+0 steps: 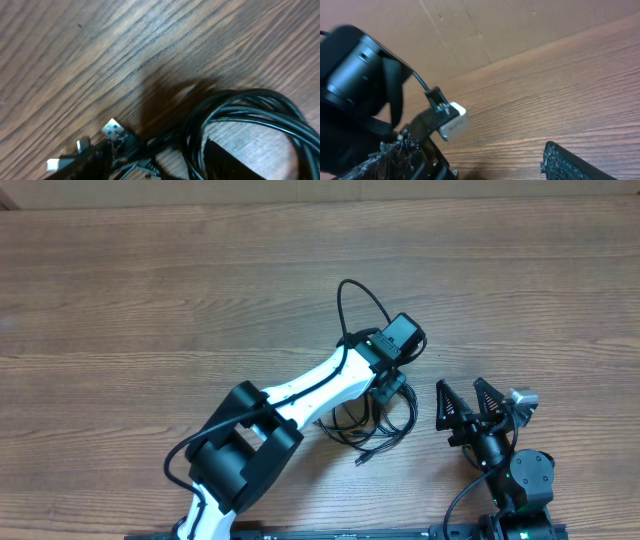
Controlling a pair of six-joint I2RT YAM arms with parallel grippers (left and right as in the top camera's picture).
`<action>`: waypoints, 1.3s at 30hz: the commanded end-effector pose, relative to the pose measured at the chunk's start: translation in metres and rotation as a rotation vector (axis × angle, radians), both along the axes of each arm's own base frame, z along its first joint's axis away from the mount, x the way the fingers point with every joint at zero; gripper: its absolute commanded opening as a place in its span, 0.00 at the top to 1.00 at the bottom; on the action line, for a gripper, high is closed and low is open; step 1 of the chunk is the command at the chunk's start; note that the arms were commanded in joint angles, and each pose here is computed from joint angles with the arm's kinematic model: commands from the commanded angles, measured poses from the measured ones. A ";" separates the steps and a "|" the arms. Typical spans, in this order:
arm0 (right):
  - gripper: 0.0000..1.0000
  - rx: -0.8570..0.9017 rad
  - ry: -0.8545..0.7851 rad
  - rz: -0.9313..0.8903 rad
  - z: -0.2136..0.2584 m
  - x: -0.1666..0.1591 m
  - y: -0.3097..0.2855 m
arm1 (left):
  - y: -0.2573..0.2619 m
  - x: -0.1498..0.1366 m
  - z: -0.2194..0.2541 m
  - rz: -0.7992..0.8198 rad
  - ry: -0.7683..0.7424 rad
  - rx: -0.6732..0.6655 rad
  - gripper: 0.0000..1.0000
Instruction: Untangle cables
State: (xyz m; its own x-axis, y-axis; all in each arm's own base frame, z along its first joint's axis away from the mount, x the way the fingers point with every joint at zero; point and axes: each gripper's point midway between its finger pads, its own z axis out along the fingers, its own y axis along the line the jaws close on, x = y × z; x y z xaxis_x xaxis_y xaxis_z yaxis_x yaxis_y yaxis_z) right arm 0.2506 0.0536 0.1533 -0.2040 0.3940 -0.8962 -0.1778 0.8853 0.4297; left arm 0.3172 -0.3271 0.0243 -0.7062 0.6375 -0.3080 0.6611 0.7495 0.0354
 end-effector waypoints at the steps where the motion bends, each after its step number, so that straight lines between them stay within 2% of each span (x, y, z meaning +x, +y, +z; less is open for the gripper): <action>1: 0.17 0.002 0.002 -0.013 -0.003 0.000 -0.002 | -0.006 0.003 0.001 -0.066 -0.030 0.015 0.44; 8: 0.17 0.002 0.002 -0.013 -0.003 0.000 -0.002 | -0.007 0.004 0.001 -0.070 -0.037 0.011 0.53; 12: 0.17 0.002 0.002 -0.013 -0.003 0.000 -0.002 | -0.010 0.001 0.001 -0.079 -0.036 0.012 0.64; 24: 0.16 0.002 0.002 -0.013 -0.003 0.000 -0.002 | -0.015 -0.006 0.001 -0.098 -0.042 0.019 0.61; 31: 0.16 0.002 0.002 -0.013 -0.003 0.000 -0.002 | -0.013 -0.009 -0.002 -0.095 -0.029 0.026 0.66; 39: 0.16 0.002 0.002 -0.013 -0.003 0.000 -0.002 | -0.011 -0.015 -0.019 -0.096 0.011 0.044 0.67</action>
